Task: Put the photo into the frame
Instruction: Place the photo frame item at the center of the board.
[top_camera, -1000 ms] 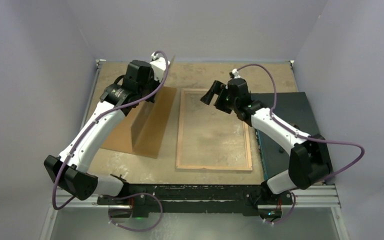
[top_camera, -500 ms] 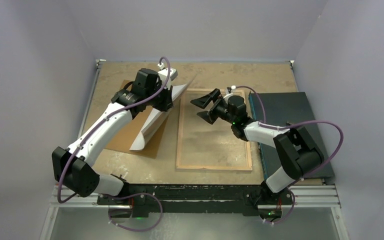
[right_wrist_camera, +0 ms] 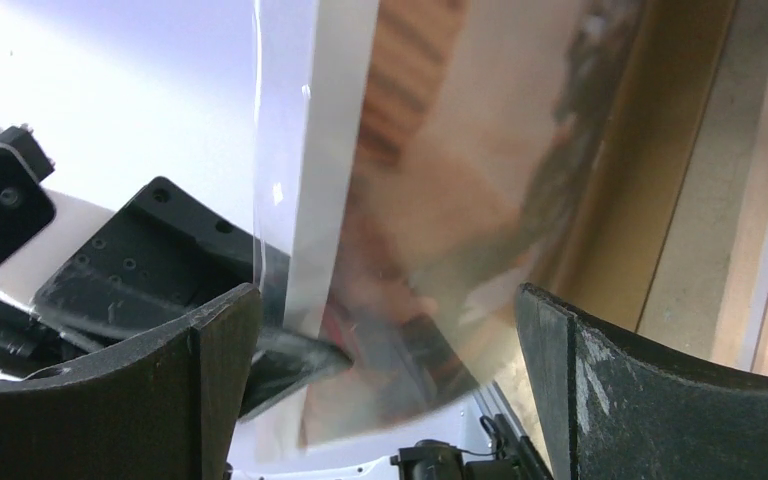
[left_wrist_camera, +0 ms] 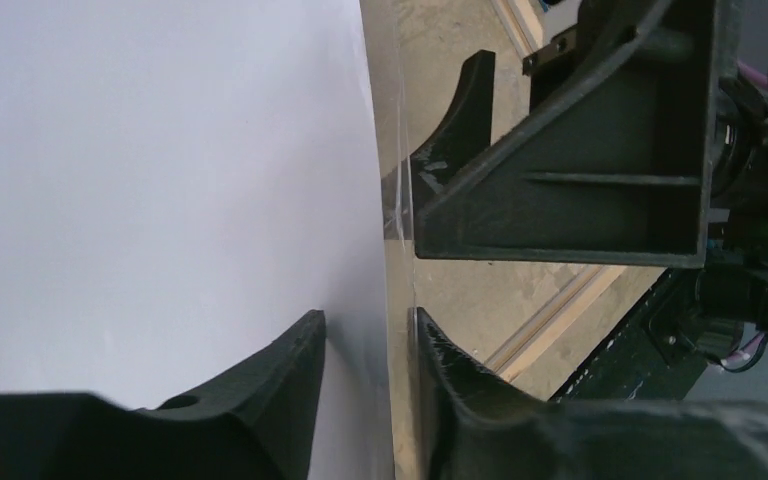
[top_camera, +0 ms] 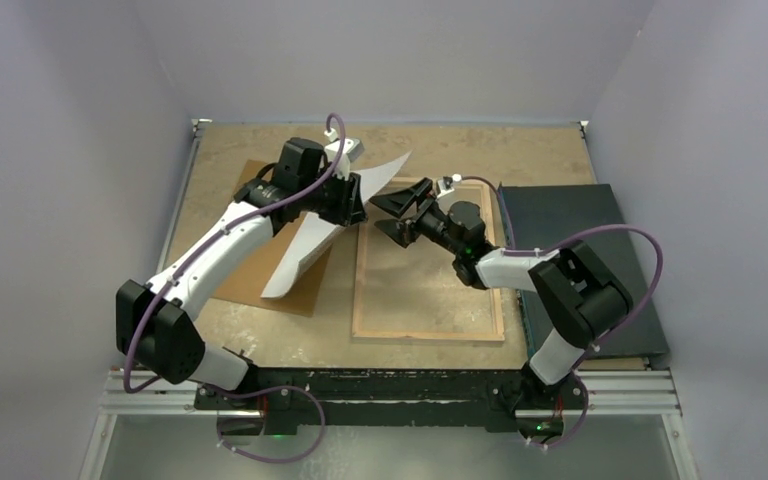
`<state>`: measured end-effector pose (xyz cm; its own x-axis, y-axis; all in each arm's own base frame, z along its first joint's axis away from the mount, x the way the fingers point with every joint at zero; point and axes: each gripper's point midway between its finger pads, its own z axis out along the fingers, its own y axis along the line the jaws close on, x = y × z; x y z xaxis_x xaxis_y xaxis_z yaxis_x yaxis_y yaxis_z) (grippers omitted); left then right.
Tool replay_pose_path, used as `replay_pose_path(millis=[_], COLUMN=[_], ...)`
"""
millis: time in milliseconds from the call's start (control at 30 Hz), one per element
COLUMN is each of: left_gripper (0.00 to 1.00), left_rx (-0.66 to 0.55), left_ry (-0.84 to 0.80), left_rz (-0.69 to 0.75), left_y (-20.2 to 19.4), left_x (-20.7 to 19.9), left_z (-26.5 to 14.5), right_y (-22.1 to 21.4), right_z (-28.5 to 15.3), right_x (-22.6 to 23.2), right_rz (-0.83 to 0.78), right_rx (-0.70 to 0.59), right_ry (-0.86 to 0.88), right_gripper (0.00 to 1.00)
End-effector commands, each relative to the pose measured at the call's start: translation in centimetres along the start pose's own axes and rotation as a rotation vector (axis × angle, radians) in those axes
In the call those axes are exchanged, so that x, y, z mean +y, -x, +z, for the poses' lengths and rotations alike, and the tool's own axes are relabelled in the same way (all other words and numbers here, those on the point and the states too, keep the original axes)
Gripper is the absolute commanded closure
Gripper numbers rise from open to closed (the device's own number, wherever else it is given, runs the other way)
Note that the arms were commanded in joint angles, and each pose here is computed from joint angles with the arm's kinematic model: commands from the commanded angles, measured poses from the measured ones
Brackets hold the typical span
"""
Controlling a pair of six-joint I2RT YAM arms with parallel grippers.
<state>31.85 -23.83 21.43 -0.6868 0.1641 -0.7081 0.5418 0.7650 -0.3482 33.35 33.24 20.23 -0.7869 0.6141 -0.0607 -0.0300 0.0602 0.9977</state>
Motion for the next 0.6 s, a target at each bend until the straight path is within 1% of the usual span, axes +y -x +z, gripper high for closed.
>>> replay_pose_path(millis=[0,167,300,433,500,567], left_gripper=[0.63,0.53,0.52,0.49,0.49,0.5], left_rx=[0.007,0.022,0.022,0.028,0.031,0.03], left_ry=[-0.135,-0.211,-0.276,-0.344,-0.369,-0.373], left_rz=[-0.043,-0.045,-0.051,-0.068,-0.064,-0.058], left_y=[-0.7,-1.2,-1.2,-1.5,-1.5,-1.2], left_x=[-2.2,-3.6,-4.6,-5.5,-5.7,-5.4], left_z=[0.2,-0.4,-1.4,-1.9,-2.2,-2.7], right_y=[0.6,0.2,-0.1,-0.5,-0.5,-0.5], right_z=[0.2,0.2,0.4,0.7,0.8,0.9], right_x=[1.1,-1.2,-4.3,-6.9,-7.9,-8.6], right_rz=[-0.009,0.01,0.043,0.092,0.115,0.126], right_rx=[-0.034,-0.018,-0.006,0.015,0.02,0.018], right_ry=[0.047,0.005,-0.053,-0.063,-0.061,-0.06], right_gripper=[0.01,0.01,0.01,0.02,0.06,0.16])
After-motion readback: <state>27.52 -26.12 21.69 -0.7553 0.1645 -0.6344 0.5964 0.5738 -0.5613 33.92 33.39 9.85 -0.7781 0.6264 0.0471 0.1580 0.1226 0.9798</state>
